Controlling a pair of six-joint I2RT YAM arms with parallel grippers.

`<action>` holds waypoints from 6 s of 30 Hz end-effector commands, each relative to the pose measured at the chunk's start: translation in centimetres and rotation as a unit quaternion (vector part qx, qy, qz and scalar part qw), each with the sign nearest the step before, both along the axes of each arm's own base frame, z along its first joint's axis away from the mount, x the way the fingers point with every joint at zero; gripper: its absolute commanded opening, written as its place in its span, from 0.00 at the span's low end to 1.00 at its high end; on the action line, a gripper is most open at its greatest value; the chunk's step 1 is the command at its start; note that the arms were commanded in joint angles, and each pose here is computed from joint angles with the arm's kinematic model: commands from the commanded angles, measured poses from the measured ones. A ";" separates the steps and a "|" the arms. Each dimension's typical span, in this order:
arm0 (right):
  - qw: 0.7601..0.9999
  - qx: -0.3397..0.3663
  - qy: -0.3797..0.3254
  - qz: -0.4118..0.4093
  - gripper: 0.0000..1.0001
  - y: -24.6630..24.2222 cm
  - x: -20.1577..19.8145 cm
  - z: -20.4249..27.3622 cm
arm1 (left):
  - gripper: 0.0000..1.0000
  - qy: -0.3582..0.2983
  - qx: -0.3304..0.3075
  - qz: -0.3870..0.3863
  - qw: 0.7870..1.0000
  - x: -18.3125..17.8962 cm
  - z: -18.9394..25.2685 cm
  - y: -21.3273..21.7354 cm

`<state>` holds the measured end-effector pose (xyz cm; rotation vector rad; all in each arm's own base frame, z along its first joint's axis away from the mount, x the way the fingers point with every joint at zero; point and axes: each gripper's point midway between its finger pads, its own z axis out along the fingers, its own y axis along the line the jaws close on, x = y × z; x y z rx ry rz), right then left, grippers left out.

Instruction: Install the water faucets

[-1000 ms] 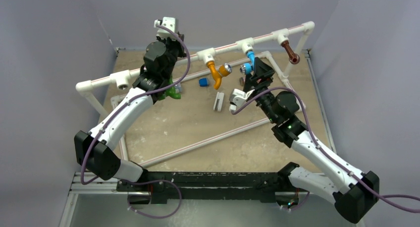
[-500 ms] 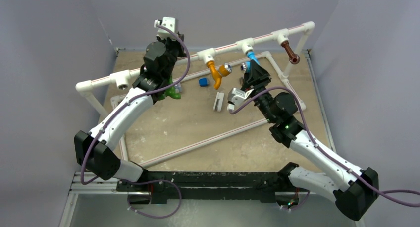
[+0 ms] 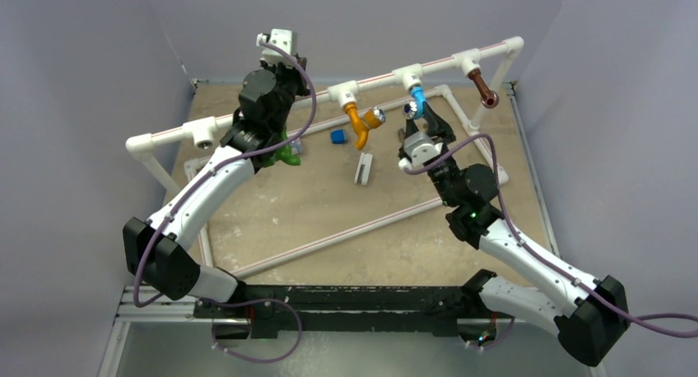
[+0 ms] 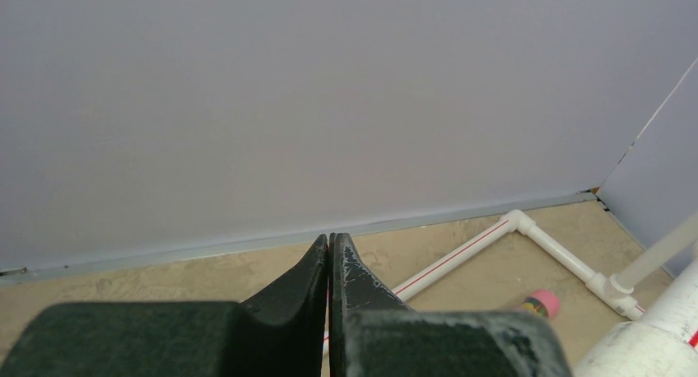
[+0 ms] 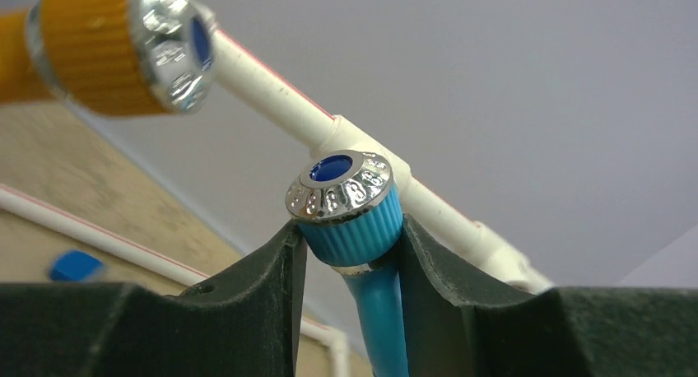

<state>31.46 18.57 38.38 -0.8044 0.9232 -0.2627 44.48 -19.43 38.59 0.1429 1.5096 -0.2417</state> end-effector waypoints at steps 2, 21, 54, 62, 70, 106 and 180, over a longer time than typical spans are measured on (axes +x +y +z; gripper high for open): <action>0.948 0.259 0.139 0.124 0.00 2.5 -1.6 -0.1 | 0.00 0.223 0.153 -0.053 0.961 -2.6 -17.2 -1.4; 0.559 0.692 0.373 0.263 0.00 4.5 -2.6 2.2 | 0.00 0.222 0.155 -0.051 0.961 -2.6 -17.2 -1.3; 0.249 0.802 0.496 0.220 0.24 3.1 -2.4 -7.1 | 0.00 0.221 0.151 -0.057 0.962 -2.9 -17.0 -1.5; 0.377 0.787 0.433 0.226 0.54 0.5 -3.1 -4.7 | 0.00 0.221 0.153 -0.057 0.962 -2.8 -17.1 -1.5; 0.545 0.736 0.359 0.181 0.69 -2.7 -4.2 -3.4 | 0.00 0.223 0.155 -0.056 0.961 -2.8 -17.2 -1.5; 0.943 -0.258 -0.139 -0.158 0.87 -8.4 -4.3 4.7 | 0.00 0.220 0.157 -0.055 0.961 -2.8 -17.1 -1.4; 0.620 0.653 0.350 0.258 0.00 4.3 -1.6 1.6 | 0.00 0.221 0.159 -0.055 0.961 -2.8 -17.3 -1.4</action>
